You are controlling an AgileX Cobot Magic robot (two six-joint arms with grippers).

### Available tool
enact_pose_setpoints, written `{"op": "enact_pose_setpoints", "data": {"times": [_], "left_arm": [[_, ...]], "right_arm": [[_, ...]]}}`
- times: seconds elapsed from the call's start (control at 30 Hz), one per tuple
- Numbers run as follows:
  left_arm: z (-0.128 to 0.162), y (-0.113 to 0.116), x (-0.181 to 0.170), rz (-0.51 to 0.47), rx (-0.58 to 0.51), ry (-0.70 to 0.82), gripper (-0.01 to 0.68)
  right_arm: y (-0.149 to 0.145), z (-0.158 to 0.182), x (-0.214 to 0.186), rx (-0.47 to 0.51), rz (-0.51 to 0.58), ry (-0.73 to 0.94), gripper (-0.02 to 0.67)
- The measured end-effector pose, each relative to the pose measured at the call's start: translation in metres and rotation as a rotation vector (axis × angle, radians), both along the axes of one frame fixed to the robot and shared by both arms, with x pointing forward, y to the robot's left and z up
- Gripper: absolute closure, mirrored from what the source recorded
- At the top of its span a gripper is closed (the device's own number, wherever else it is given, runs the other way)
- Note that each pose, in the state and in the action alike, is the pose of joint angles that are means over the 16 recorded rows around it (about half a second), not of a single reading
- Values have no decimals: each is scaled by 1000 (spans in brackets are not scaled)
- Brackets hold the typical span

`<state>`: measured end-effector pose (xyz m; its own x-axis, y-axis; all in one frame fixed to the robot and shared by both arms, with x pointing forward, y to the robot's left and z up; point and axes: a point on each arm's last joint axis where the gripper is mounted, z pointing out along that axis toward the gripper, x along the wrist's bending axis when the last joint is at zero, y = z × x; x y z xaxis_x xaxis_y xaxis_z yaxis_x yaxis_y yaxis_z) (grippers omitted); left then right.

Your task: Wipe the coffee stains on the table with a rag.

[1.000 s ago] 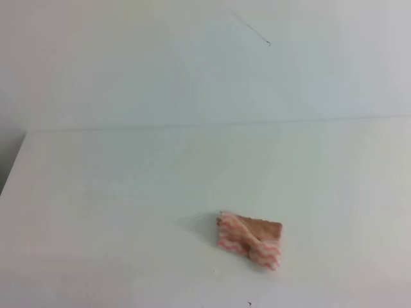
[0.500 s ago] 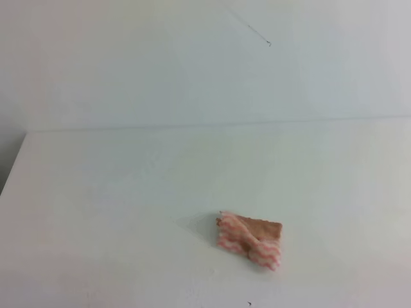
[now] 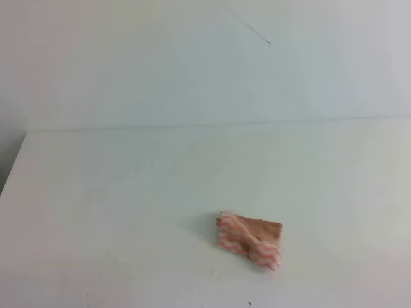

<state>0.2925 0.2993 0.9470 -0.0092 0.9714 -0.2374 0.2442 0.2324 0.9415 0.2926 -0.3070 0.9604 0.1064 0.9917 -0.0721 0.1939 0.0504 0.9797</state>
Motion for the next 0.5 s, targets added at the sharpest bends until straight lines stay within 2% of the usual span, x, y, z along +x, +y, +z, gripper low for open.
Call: {"op": "enact_pose_setpoints", "data": {"times": [0.23, 0.5], "left_arm": [[0, 0, 0, 0, 1, 0, 672], [0, 0, 0, 0, 1, 0, 672]], "right_arm": [[0, -1, 0, 66, -7, -4, 653], [0, 0, 0, 70, -9, -7, 653]]}}
